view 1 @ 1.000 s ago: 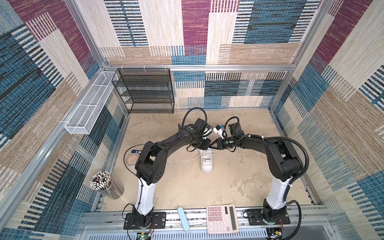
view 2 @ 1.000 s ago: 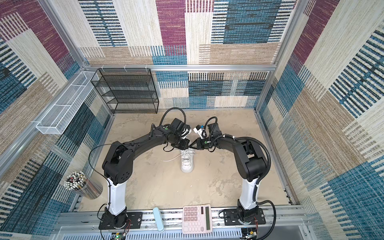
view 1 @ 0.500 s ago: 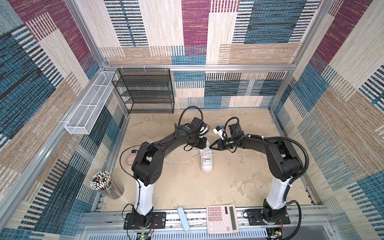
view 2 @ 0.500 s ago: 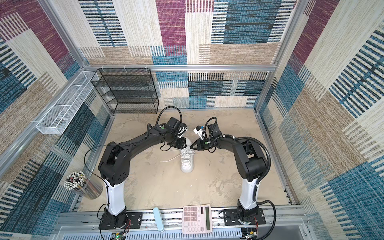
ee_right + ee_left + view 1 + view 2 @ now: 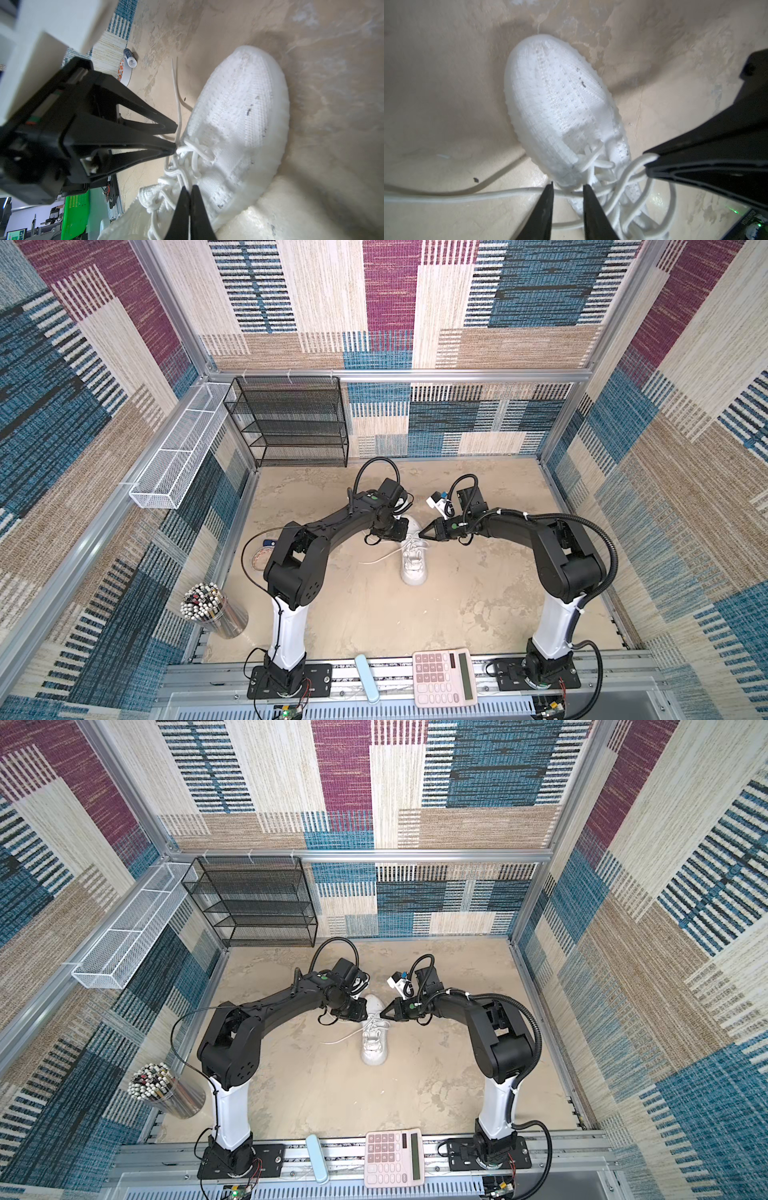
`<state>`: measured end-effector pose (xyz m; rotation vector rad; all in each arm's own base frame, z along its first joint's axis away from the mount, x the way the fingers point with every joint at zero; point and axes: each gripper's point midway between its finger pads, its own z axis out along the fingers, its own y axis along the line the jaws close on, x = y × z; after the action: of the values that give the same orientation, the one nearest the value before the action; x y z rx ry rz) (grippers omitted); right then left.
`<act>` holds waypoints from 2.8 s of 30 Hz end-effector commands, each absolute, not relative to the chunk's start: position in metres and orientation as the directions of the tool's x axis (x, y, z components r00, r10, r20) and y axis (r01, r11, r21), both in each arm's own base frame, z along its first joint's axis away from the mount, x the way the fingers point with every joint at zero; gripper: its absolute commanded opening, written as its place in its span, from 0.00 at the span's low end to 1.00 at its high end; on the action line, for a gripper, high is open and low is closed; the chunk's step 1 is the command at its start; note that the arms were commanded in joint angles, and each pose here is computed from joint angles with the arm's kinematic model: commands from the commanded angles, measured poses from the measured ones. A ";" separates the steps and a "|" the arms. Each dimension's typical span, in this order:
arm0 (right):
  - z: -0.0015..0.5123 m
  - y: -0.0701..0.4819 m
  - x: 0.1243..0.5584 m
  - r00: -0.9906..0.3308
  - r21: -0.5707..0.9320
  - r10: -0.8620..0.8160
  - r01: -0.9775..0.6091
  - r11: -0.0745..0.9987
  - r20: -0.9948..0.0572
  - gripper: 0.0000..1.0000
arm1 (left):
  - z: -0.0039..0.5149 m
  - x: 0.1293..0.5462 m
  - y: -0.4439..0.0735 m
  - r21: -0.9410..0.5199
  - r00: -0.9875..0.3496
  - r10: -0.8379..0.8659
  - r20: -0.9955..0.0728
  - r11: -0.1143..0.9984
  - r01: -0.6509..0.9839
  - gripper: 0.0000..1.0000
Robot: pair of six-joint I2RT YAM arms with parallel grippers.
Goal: Tie the shoes
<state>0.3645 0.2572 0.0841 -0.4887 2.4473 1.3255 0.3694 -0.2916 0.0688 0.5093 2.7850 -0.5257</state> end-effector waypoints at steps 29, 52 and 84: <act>0.091 0.259 0.370 -0.881 0.731 -0.151 -0.458 0.505 -0.448 0.00 | 0.065 0.365 -0.292 -0.391 -0.934 0.187 -0.303 0.870 0.301 0.26; 0.092 0.259 0.369 -0.881 0.732 -0.153 -0.460 0.503 -0.448 0.00 | 0.077 0.367 -0.294 -0.401 -0.923 0.185 -0.338 0.859 0.319 0.03; 0.084 0.272 0.398 -0.912 0.775 -0.125 -0.399 0.491 -0.390 0.00 | 0.103 0.348 -0.290 -0.325 -0.849 0.382 -0.365 0.802 0.501 0.00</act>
<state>0.3960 0.2711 0.0851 -0.4691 2.4398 1.3735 0.3547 -0.2905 0.1032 0.5826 2.7065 -0.6225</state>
